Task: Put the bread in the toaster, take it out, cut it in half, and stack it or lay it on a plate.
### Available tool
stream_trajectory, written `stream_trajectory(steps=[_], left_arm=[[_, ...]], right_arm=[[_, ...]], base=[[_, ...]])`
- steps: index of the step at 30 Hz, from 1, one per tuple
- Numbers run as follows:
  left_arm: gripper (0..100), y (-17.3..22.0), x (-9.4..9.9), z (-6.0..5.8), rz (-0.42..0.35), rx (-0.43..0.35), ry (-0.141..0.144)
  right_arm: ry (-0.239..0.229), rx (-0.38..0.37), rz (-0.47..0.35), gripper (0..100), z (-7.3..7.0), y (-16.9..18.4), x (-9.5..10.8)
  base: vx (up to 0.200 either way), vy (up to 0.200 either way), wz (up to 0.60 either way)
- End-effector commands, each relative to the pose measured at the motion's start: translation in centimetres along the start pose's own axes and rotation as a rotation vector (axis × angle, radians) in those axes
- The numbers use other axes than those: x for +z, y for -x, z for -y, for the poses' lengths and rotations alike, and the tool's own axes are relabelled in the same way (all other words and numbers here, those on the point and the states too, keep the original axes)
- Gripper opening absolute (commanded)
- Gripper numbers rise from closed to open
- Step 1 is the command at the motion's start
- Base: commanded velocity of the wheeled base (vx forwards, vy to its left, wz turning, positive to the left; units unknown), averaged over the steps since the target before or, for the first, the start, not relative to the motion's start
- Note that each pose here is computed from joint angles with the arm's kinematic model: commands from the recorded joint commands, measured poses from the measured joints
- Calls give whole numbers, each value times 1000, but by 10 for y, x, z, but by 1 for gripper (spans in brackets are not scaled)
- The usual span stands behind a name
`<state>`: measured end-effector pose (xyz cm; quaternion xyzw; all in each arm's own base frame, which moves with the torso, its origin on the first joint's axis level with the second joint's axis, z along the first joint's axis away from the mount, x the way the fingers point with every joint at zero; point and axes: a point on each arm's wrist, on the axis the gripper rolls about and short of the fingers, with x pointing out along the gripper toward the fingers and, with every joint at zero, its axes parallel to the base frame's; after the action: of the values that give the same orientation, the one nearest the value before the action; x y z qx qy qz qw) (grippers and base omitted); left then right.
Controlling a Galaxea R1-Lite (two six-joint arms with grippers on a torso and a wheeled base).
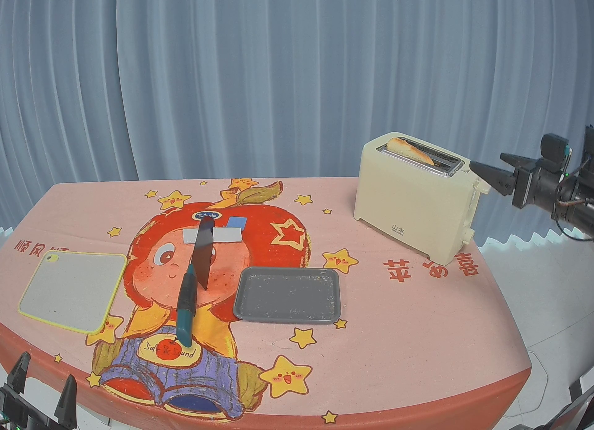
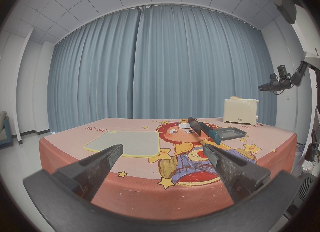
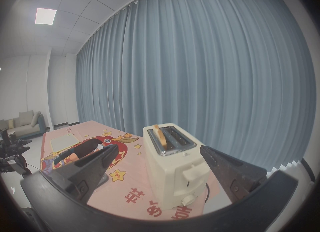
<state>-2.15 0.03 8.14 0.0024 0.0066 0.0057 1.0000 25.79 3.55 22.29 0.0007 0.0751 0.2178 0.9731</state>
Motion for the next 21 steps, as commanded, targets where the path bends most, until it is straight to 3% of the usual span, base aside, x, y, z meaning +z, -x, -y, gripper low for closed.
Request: stream_trajectory(steps=[1,8,11,21], left_arm=[[100,-1,-5,0,-19,1,0],[100,-1,-5,0,-19,1,0],[100,-1,-5,0,-19,1,0],[100,-1,-5,0,-19,1,0]], right_arm=[[17,-21,-9,100,16,-18,14],[16,7,-31,100,22,-35,30],[39,15,-58,100,22,-41,35],[60,97,-161,100,9,-71,43]], base=[[0,0,0],[0,0,0],[0,0,0],[0,0,0]])
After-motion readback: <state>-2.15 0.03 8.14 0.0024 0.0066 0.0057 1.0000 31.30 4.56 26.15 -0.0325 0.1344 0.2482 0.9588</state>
